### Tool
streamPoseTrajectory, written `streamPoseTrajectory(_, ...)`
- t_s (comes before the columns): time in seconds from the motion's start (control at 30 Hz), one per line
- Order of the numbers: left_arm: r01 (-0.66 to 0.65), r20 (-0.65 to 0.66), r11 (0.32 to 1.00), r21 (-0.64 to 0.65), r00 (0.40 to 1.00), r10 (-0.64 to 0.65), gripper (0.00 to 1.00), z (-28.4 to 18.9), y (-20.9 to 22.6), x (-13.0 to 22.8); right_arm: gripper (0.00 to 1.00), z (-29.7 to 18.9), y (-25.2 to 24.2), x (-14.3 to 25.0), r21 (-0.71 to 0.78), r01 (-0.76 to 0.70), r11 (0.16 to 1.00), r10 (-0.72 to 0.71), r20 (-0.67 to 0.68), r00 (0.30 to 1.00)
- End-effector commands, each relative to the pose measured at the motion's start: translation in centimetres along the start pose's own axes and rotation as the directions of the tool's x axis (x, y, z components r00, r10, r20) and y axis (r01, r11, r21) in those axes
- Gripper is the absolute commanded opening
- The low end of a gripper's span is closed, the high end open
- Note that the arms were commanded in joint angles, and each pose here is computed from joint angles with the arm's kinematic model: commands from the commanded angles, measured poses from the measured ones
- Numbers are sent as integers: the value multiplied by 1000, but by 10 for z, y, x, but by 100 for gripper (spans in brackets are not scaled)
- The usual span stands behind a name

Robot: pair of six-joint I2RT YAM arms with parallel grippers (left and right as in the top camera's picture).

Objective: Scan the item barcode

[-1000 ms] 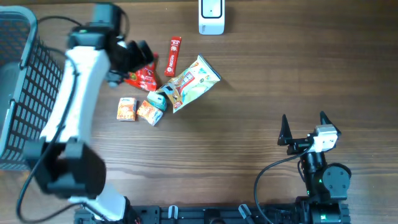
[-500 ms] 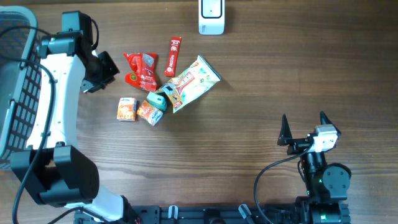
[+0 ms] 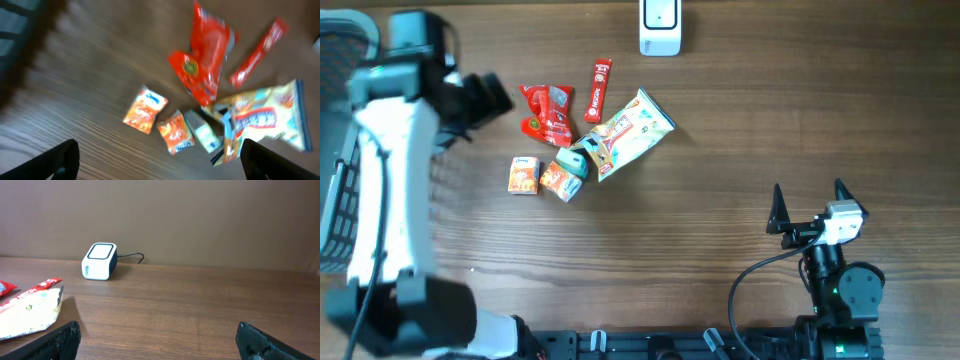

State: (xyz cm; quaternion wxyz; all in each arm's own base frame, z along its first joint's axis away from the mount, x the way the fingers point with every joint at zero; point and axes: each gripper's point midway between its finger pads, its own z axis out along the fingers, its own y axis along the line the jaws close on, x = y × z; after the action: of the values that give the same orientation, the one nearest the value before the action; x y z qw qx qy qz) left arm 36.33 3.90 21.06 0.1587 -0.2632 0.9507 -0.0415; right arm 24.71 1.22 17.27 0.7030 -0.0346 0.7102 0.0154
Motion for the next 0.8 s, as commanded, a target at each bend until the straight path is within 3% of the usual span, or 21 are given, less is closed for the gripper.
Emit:
streamPoseTrajectory(0.0,77,94,992,101,992,-87,100,-34,-2,-16,100,0,-1,-1,9,-8,1000,7,7,1000)
streamPoseTrajectory(0.13,64,101,990,125,992,-76,100,-36,-7,-18,100,0,-1,-1,10,-8,1000,7,7,1000)
streamPoseTrajectory(0.33,82,163,997,4,983,-82,100,-35,15,-27,100,0,0,-4,-1,-17,1000,17,19,1000)
streamPoseTrajectory(0.47,81,154,997,4,985,-81,100,-35,15,-25,100,-5,38,-11,-223,-291,930,294,-21,956)
streamPoseTrajectory(0.53,80,151,997,3,985,-80,100,-35,15,-24,100,-10,57,-10,-311,-483,819,469,-123,875)
streamPoseTrajectory(0.6,80,151,997,3,985,-80,100,-35,15,-24,100,-12,61,-14,-302,-660,688,635,-192,749)
streamPoseTrajectory(0.67,80,151,997,3,985,-80,100,-35,15,-24,100,-12,61,-11,-233,-837,495,794,-271,545)
streamPoseTrajectory(0.7,81,151,997,3,985,-80,100,-35,15,-24,100,-13,65,-10,-184,-920,347,858,-333,391)
streamPoseTrajectory(0.77,80,151,997,3,985,-80,100,-35,15,-24,100,-16,72,-9,-124,-977,172,893,-400,208)
